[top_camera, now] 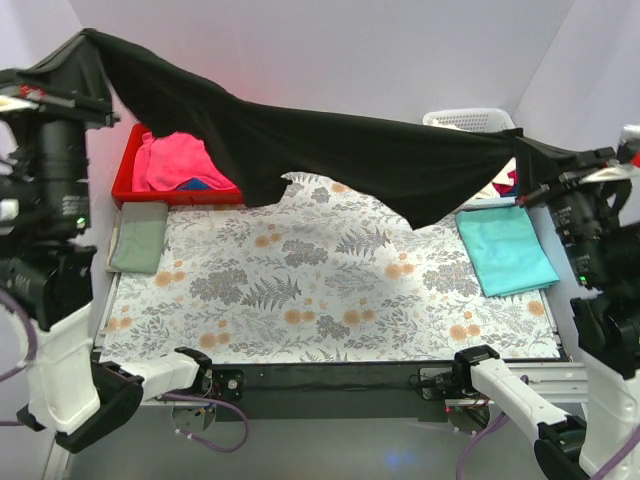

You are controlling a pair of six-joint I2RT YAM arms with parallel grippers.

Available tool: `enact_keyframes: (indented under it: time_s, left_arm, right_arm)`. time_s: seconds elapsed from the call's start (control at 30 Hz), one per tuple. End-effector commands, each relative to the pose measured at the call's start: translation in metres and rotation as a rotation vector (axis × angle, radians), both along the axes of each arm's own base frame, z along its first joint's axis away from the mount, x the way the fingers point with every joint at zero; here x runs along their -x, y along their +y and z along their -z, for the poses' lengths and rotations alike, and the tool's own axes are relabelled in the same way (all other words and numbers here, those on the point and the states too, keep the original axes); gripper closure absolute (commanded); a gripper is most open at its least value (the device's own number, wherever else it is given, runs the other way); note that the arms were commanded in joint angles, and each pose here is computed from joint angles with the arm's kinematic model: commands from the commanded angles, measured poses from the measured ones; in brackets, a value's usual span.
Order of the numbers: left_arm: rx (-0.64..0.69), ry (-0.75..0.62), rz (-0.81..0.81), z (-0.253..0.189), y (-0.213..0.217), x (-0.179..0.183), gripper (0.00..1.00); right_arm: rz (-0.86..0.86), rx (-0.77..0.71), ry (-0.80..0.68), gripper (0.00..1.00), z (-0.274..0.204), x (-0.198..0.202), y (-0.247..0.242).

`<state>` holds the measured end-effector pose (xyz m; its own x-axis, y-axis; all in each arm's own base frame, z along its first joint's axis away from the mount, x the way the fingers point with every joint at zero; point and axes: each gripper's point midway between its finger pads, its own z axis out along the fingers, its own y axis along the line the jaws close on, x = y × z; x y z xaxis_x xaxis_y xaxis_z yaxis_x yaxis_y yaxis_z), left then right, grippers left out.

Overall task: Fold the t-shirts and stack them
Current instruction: Flatten out the tshirt

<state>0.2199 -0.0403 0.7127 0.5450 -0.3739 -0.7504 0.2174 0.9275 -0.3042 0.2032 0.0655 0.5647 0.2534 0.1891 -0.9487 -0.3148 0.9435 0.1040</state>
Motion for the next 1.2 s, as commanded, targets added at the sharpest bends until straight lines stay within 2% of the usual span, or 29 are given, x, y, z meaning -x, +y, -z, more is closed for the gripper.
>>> enact_keyframes:
  time_s: [0.0,0.03,0.17,0.3,0.33,0.43,0.47,0.5,0.57,0.6,0.63,0.73,0.77,0.8,0.9,1.0,1.03,1.1,1.17]
  left_arm:
    - [-0.04,-0.051,0.028,-0.013,-0.004,0.013,1.0]
    - [-0.043,-0.082,0.04,-0.023,-0.002,0.023,1.0]
    - [-0.076,-0.111,0.062,-0.034,-0.011,0.022,1.0]
    - [-0.104,-0.073,0.086,-0.025,-0.031,-0.012,1.0]
    - [-0.122,-0.032,0.099,-0.013,-0.043,-0.035,1.0]
    - [-0.155,0.118,0.157,0.038,-0.079,-0.097,1.0]
    - [-0.174,0.218,0.184,0.077,-0.095,-0.126,1.0]
    - [-0.188,0.261,0.212,0.099,-0.108,-0.142,1.0]
    - [-0.176,0.376,0.249,0.151,-0.126,-0.172,1.0]
    - [-0.2,0.47,0.254,0.2,-0.137,-0.192,1.0]
    - [-0.175,0.517,0.238,0.224,-0.139,-0.204,1.0]
    - [-0.217,0.72,0.175,0.324,-0.15,-0.243,1.0]
    - [-0.224,0.756,0.164,0.345,-0.153,-0.25,1.0]
    - [-0.232,0.816,0.124,0.379,-0.152,-0.265,1.0]
    - [-0.231,0.882,0.006,0.431,-0.146,-0.294,1.0]
    - [-0.241,0.885,-0.072,0.447,-0.143,-0.318,1.0]
    - [-0.261,0.919,-0.092,0.471,-0.145,-0.331,1.0]
    - [-0.259,0.892,-0.138,0.462,-0.145,-0.349,1.0]
    - [-0.27,0.902,-0.14,0.474,-0.151,-0.369,1.0]
  right_arm:
    - [-0.097,-0.004,-0.074,0.99,-0.019,0.023,0.011]
    - [-0.102,-0.01,-0.096,0.99,-0.027,0.031,0.01]
    - [-0.092,-0.033,-0.128,0.99,-0.042,0.043,0.004]
    - [-0.057,-0.041,-0.103,0.99,-0.041,0.033,0.0]
    - [-0.035,-0.043,-0.081,0.99,-0.035,0.026,-0.002]
    - [0.034,-0.006,0.058,0.99,0.018,-0.014,-0.002]
    - [0.069,-0.011,0.062,0.99,0.029,-0.019,-0.007]
    - [0.11,0.019,0.187,0.99,0.088,-0.046,-0.007]
    - [0.177,-0.004,0.244,0.99,0.129,-0.059,-0.015]
    - [0.204,0.006,0.339,0.99,0.179,-0.072,-0.014]
    - [0.233,-0.001,0.385,0.99,0.201,-0.077,-0.017]
    - [0.281,-0.016,0.566,0.99,0.275,-0.092,-0.015]
    - [0.305,-0.006,0.63,0.99,0.298,-0.1,-0.015]
    - [0.353,-0.012,0.673,0.99,0.314,-0.105,-0.019]
    - [0.403,0.028,0.745,0.99,0.332,-0.126,-0.019]
    - [0.452,0.086,0.73,0.99,0.339,-0.155,-0.022]
    - [0.46,0.092,0.724,0.99,0.338,-0.163,-0.022]
    - [0.461,0.117,0.722,0.99,0.342,-0.184,-0.018]
    - [0.478,0.143,0.743,0.99,0.356,-0.202,-0.02]
